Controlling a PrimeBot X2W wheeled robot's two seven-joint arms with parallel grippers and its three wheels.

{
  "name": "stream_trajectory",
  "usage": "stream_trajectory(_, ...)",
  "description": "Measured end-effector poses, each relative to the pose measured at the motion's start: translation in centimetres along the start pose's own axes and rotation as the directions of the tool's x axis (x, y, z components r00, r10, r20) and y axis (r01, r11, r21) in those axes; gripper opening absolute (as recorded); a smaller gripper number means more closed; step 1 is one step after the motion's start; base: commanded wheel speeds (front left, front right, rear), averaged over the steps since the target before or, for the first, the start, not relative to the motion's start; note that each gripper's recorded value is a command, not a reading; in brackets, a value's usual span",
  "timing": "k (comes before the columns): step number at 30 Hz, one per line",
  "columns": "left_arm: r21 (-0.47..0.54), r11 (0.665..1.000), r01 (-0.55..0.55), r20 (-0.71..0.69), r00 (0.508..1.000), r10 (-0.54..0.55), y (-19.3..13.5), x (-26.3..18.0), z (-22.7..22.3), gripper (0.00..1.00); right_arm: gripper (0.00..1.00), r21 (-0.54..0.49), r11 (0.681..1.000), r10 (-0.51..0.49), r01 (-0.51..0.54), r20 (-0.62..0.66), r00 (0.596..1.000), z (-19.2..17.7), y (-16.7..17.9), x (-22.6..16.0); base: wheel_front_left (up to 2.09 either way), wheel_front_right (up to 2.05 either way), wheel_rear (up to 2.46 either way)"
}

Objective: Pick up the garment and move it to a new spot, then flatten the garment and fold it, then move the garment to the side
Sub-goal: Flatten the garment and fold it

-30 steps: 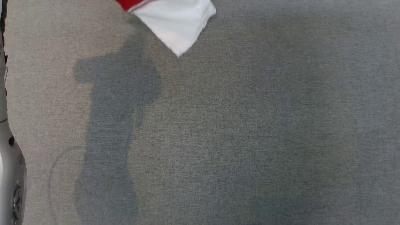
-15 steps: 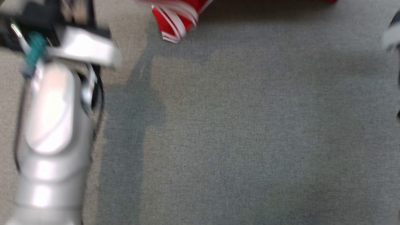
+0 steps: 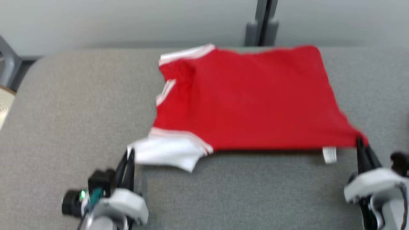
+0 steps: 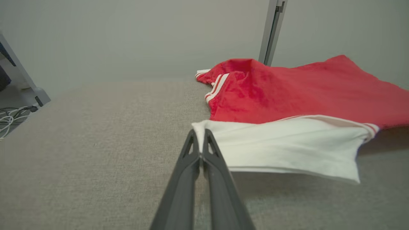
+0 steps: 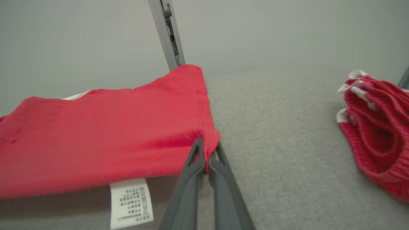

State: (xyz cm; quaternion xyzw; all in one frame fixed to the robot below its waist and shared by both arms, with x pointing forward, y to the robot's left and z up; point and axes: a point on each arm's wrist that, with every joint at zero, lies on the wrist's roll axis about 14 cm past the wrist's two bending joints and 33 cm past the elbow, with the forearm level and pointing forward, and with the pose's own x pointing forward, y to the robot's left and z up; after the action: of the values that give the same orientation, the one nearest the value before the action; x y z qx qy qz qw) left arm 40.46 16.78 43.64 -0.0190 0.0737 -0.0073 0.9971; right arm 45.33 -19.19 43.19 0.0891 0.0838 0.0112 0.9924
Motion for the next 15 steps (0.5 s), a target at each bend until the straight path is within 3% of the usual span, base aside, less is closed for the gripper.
stream_trajectory(5,-0.028,1.0,0.0,-0.072,0.997,-0.002,-0.6,-5.5,-3.0,0.0,0.0,0.026,0.998,-0.053,0.055,-0.053,0.997,-2.4,-1.3,-5.8,0.0,0.0,0.0)
stream_trajectory(15,-0.013,1.0,0.012,-0.149,0.989,-0.014,-0.9,-12.0,-6.6,0.0,0.0,0.029,0.997,-0.068,0.072,-0.12,0.99,-5.7,-1.4,-11.6,0.0,0.0,0.0)
